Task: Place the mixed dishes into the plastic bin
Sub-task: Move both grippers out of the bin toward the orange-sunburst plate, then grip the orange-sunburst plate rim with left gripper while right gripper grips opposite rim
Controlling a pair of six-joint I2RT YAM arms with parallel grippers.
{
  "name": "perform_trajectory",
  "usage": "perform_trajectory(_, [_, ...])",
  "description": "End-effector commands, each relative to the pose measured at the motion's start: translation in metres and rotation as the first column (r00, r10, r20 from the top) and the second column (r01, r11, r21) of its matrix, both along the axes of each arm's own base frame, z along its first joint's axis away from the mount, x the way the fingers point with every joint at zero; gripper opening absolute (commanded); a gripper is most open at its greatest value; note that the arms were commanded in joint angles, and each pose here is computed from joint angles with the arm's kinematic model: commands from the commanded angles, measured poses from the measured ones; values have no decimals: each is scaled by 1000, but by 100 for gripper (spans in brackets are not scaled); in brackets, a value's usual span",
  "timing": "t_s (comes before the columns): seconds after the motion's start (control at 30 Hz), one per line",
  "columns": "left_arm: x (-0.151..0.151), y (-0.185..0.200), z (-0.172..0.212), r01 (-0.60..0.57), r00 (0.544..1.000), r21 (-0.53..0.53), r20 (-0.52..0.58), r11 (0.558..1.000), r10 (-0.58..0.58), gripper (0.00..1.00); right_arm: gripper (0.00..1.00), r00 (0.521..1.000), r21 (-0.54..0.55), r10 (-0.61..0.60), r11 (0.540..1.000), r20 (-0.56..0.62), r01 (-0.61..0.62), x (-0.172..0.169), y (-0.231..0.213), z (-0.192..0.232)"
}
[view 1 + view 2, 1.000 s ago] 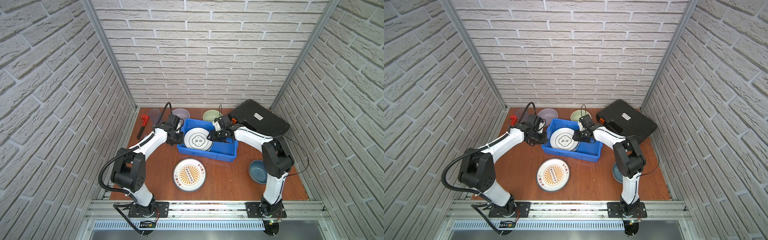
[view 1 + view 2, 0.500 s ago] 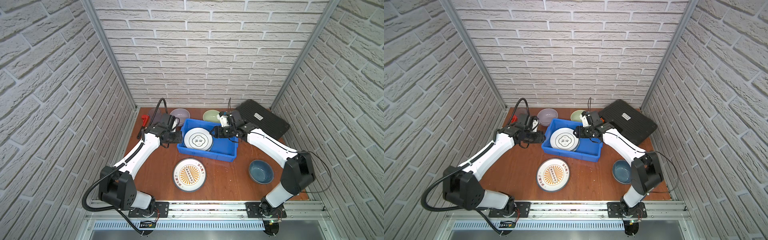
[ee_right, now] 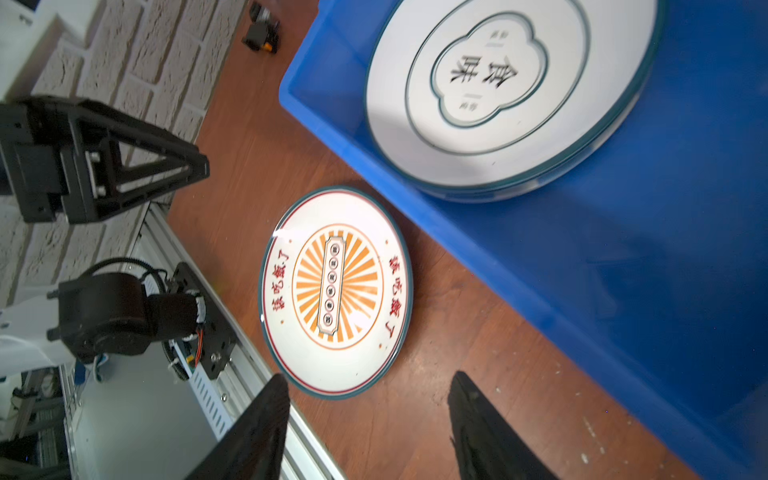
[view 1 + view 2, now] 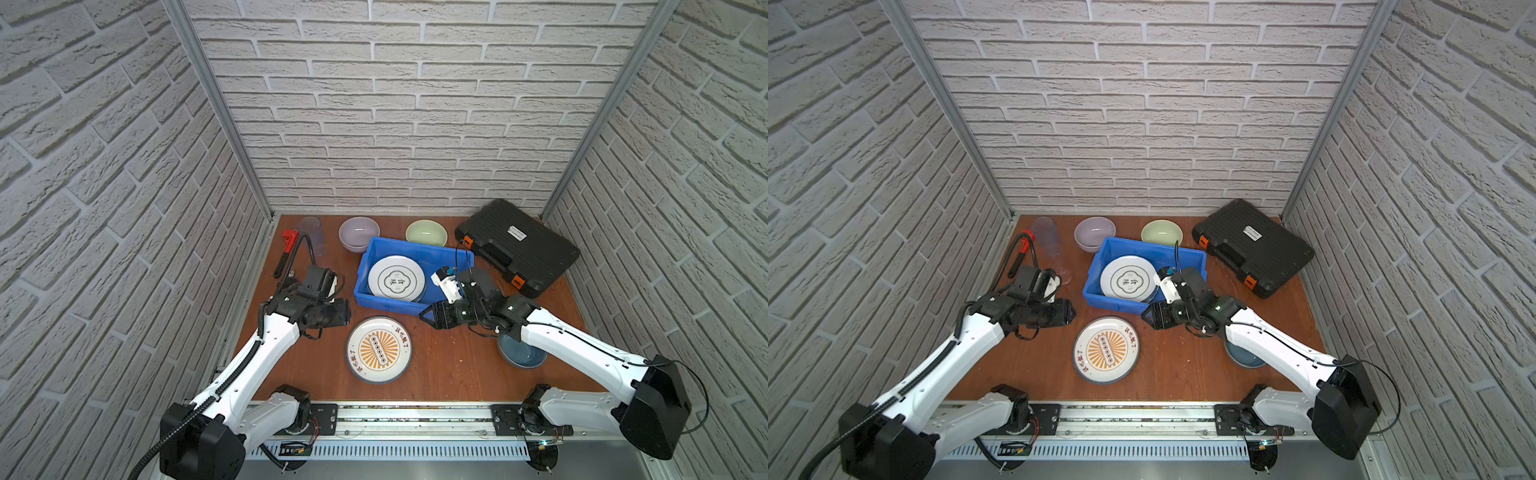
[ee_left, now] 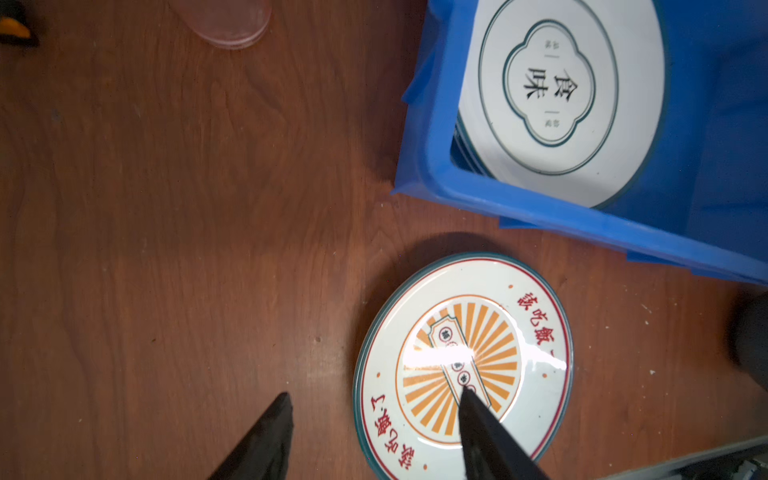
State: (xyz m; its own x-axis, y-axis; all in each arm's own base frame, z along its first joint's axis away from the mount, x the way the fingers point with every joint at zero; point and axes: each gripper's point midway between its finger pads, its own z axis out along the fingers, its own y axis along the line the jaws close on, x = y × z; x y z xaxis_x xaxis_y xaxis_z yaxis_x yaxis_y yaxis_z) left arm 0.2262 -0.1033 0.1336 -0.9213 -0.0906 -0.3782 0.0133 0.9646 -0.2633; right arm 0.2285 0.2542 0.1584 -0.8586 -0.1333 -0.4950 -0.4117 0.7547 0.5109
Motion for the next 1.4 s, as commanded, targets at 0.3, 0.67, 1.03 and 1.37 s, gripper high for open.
perform_trajectory(0.3, [-42, -7, -65, -84, 986, 39, -139, 996, 88, 43, 57, 997, -140, -76, 988, -32, 71, -22, 14, -63])
perform_trajectory(0.67, [-64, 5, -95, -122, 977, 115, -162, 986, 139, 32, 57, 979, -155, -167, 977, -116, 148, -26, 26, -111])
perform_trajectory(1.03, [-67, -7, -110, -103, 977, 60, -181, 993, 112, 27, 54, 969, -132, -196, 975, -148, 177, -22, 40, -128])
perform_trajectory(1.37, [-70, -14, -125, -95, 974, 49, -203, 994, 103, 17, 51, 967, -55, -171, 985, -188, 163, -19, 63, -134])
